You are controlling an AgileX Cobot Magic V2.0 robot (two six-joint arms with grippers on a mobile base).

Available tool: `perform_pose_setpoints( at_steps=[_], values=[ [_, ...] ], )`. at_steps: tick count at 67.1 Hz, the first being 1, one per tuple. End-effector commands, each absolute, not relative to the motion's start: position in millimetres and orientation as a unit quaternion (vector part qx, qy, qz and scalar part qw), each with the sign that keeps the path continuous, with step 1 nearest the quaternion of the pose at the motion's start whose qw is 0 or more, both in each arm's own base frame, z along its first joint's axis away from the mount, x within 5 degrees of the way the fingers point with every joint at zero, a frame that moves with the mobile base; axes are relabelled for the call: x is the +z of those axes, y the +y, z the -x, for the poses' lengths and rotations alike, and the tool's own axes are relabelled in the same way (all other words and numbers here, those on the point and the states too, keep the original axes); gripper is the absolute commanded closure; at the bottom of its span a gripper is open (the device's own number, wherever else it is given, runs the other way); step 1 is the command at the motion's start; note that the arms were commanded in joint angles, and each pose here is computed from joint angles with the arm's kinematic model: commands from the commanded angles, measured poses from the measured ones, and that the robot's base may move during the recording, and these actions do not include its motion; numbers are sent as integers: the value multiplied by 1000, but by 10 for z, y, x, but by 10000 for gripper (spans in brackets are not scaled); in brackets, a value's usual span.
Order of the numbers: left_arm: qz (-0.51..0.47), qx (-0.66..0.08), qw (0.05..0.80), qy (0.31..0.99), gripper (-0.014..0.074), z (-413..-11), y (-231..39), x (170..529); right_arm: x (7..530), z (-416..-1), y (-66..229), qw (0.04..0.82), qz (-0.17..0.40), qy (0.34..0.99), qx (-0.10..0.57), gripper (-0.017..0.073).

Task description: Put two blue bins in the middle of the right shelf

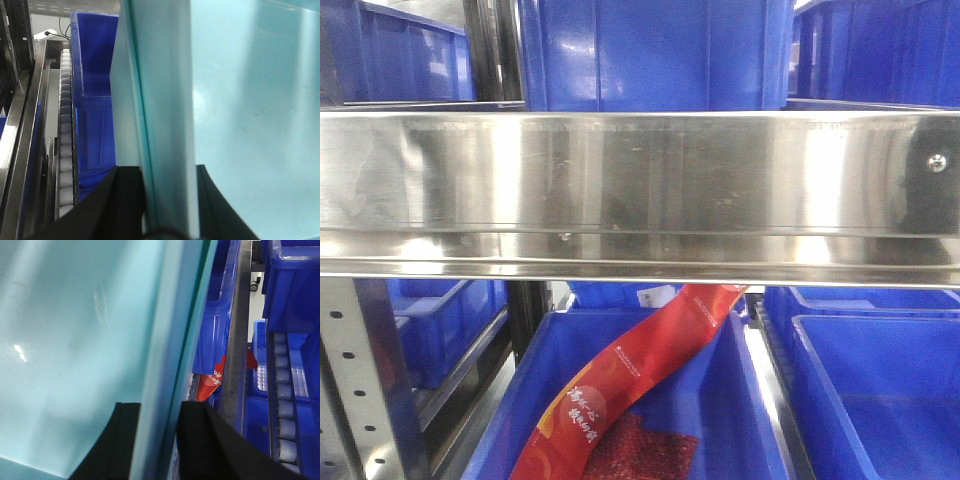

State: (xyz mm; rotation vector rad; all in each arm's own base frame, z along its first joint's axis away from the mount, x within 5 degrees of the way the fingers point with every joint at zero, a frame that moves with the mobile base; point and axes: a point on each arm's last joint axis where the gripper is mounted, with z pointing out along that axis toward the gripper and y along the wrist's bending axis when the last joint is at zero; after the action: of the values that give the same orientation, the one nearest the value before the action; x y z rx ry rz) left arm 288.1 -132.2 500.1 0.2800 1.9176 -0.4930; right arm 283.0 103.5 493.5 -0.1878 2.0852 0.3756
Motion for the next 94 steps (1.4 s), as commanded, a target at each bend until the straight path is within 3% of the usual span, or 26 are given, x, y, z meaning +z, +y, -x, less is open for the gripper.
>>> perform_pose_setpoints(
  at_steps=[1,14,29,57,68,78,86,94],
  values=[
    [-99,-246,596,757,704,-2790,-1305,5246,5032,-2801,1026,511,78,840,162,713],
    [-120,-220,516,819,704,-2753,-1307,5035,4884,-2784,1038,446,83,878,154,713],
    [-128,-176,445,868,704,-2846,-1313,4556,4572,-2924,1087,394,84,904,142,713],
    [-126,-150,408,892,704,-3084,-1383,3867,3889,-3276,1205,324,80,934,124,712],
    [-136,-139,381,904,673,-3194,-1431,3686,3823,-3331,1224,319,80,937,122,592],
    [-137,-137,375,907,494,-3221,-1443,3639,3816,-3336,1226,318,80,937,122,330],
    [-137,-137,376,906,239,-3222,-1443,3646,3816,-3337,1223,318,80,937,120,110],
    [-137,-137,378,905,27,-3200,-1434,3674,3858,-3320,1211,325,81,935,119,32]
  ],
)
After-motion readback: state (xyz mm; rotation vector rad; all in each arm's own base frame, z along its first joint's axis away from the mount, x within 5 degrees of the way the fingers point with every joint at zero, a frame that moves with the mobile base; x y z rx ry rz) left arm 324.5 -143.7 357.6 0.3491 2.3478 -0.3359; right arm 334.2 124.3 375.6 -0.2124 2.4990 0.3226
